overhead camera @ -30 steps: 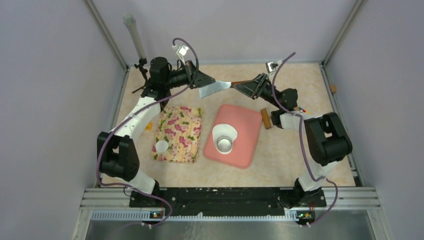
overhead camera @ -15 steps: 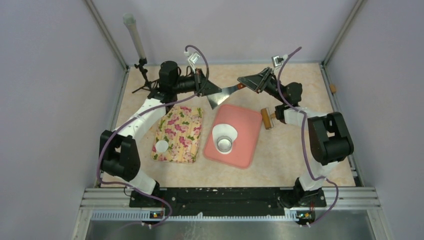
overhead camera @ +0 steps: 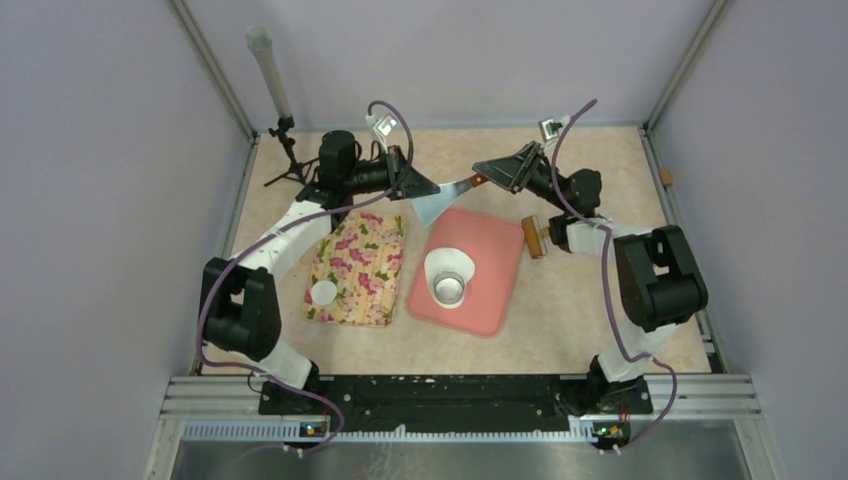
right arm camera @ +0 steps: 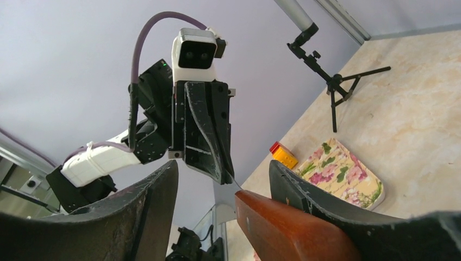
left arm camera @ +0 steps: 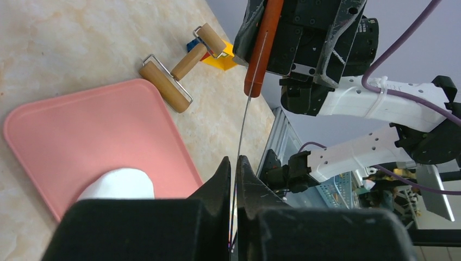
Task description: Roll out the dumpling wrappers from the dough
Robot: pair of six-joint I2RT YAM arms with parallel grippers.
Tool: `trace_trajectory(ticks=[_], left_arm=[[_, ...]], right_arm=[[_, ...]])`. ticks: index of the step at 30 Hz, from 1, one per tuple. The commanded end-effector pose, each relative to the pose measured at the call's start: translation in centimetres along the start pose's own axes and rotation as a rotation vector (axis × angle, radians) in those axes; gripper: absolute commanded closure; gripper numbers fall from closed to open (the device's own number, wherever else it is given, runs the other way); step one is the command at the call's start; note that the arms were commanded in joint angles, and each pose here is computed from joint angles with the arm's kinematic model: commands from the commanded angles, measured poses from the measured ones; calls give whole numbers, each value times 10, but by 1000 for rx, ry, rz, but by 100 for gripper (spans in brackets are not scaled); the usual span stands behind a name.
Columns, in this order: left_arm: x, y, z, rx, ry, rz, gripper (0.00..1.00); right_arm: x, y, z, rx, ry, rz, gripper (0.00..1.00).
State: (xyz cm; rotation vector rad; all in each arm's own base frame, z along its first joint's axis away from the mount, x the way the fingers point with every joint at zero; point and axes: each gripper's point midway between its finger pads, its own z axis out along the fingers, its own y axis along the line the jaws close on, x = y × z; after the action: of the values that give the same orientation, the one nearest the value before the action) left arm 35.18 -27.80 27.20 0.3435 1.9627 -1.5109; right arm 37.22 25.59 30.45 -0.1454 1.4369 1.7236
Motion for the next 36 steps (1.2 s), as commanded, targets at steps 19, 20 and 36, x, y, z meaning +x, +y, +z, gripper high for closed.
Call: trace_trajectory(ticks=[19,20,36], left_arm=[[-21,65,-19,-198,-179,-162,100],[-21,65,-18,-195,-176,-161,100],[-26,113,-30,-451,-36,20,1]], right_arm=[[1,67,18,-180,-38,-173,100],[0,66,19,-170,-36,-182,100],[-16,6,-45,431,433,-840,100]])
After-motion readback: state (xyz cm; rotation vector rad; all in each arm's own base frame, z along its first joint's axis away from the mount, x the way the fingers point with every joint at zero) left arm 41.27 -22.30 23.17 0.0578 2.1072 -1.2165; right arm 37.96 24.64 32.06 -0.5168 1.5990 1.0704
